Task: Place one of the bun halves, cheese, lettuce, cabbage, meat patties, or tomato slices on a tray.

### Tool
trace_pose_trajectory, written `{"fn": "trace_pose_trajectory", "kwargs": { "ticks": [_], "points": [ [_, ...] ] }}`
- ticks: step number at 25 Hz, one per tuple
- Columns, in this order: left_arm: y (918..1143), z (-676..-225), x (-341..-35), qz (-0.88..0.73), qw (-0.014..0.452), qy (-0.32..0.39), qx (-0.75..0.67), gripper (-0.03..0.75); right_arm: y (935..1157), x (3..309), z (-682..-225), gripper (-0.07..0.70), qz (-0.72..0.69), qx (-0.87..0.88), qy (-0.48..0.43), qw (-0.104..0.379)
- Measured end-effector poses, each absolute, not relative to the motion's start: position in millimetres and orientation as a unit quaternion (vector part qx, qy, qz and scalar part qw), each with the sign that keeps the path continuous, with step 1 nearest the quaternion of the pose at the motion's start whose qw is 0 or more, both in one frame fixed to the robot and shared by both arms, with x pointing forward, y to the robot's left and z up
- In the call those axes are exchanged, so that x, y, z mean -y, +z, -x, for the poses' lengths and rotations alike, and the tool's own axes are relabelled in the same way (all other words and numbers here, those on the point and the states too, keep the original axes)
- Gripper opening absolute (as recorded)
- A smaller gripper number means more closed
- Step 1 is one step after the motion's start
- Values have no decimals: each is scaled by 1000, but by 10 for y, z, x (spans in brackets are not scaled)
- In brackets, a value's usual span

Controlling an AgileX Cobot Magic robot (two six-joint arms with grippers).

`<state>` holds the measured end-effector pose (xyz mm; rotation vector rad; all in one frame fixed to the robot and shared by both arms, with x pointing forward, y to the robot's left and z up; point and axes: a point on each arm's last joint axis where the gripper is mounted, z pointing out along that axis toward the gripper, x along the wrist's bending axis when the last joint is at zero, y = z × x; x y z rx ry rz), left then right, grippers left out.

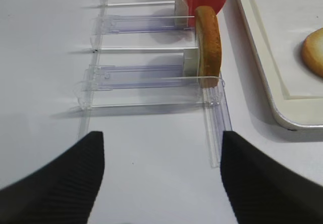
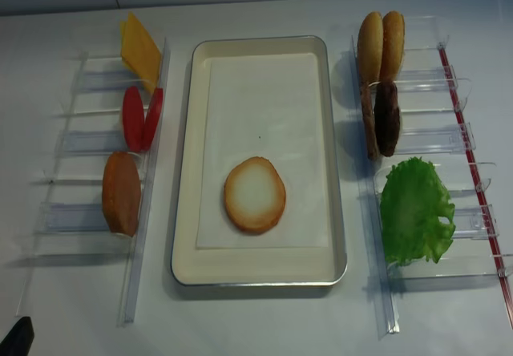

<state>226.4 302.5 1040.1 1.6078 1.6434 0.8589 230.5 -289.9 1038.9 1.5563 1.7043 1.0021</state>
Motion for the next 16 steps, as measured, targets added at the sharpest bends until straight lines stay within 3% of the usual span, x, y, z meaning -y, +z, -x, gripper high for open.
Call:
{"fn": "trace_pose_trajectory", "kwargs": {
  "ticks": [16],
  "points": [
    [10401,-2264,-3025,-617,337,329,-630,473,10389,2899,-2305,449,-589,-644,379,308]
  ]
}}
